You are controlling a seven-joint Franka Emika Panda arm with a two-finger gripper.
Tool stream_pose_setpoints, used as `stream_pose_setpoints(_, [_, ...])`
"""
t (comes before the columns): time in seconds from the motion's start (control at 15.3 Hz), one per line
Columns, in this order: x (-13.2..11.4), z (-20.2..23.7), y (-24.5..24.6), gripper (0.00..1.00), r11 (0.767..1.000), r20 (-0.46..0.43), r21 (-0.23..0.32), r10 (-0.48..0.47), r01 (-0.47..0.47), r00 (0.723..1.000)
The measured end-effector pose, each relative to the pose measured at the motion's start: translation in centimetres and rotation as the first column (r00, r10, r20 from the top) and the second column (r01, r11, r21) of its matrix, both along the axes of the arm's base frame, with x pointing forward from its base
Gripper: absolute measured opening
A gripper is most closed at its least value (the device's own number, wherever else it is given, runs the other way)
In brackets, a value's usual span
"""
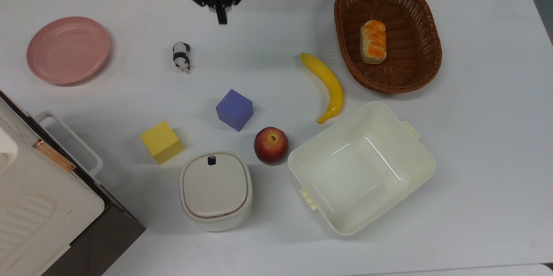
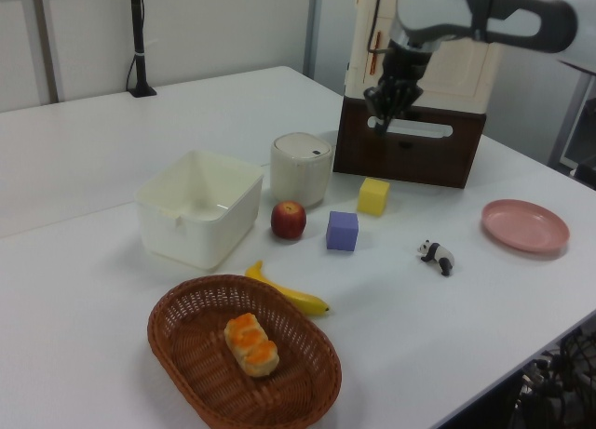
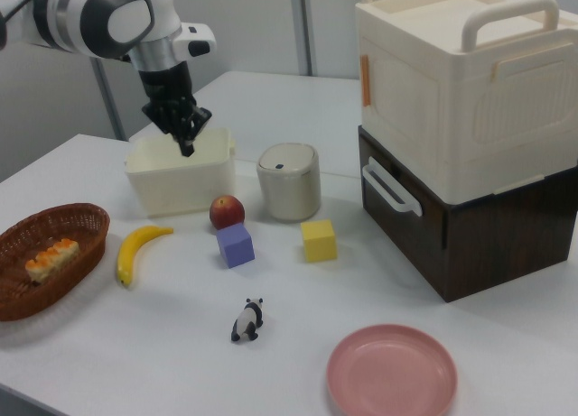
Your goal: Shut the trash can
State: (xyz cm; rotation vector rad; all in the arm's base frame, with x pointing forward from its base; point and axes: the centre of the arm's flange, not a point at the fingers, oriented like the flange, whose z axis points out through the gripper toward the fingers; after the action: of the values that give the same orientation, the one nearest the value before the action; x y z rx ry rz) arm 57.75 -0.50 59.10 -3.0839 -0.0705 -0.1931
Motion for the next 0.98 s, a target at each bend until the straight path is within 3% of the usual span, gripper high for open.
stream_pose_setpoints(0.07, [-0.6,0.1,0.0,0.04,1.0,-0.033,0.013,0.008,-0.008,0.999])
stream_pose_setpoints(0.2, [-1.3,0.2,0.1,0.19,0.999,-0.081,0.029,0.023,-0.021,0.996])
stream_pose_setpoints(0.59, [-1.6,0.2,0.7,0.81,0.998,-0.101,0.037,0.045,-0.042,0.994])
stream_pose_setpoints(0.65, [-1.6,0.5,0.6,0.97,0.998,-0.094,0.036,0.044,-0.041,0.995])
stream_pose_setpoints(0.98, [-2.1,3.1,-1.3,1.0,0.999,-0.047,0.045,0.01,-0.007,0.999])
